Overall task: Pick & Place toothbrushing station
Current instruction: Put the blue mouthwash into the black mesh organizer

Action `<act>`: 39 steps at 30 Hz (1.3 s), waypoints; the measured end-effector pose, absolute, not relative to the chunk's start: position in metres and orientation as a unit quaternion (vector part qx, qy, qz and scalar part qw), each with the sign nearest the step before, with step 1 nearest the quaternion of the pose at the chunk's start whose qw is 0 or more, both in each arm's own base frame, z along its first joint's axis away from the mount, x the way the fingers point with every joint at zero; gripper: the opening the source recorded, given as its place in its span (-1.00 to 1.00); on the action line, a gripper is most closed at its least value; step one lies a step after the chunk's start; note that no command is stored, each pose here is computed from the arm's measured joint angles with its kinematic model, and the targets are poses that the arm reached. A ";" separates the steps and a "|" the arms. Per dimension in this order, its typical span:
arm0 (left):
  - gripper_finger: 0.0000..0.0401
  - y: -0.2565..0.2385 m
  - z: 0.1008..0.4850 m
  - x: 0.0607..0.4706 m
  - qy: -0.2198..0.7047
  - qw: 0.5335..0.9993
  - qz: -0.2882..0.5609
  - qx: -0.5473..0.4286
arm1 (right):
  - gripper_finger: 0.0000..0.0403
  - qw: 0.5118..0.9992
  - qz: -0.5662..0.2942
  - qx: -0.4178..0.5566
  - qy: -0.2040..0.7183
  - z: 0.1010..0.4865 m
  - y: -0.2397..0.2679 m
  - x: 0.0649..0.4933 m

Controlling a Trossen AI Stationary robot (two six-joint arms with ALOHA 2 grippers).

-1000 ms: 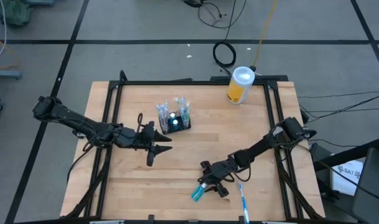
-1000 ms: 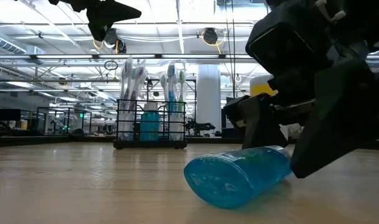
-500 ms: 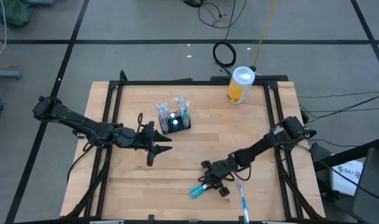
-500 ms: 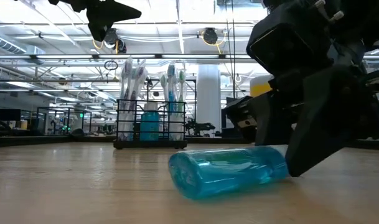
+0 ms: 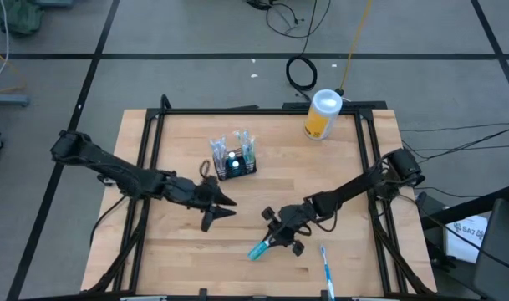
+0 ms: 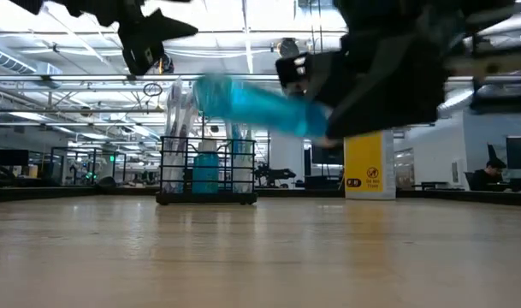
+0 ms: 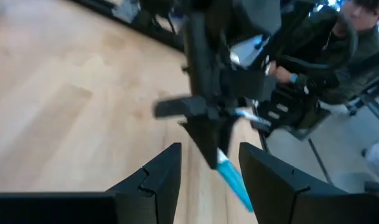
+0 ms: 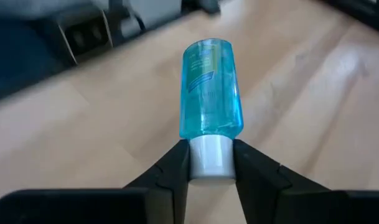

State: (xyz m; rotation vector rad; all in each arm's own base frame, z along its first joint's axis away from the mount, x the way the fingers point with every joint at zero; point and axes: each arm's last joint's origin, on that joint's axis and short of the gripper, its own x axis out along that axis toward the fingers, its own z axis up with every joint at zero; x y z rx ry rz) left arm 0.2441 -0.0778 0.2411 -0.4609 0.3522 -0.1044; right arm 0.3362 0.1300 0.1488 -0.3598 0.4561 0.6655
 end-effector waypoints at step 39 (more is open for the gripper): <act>-0.01 -0.097 0.124 0.299 0.295 0.910 -0.086 -0.278 | -0.50 0.864 0.202 -0.399 0.229 0.158 0.099 0.355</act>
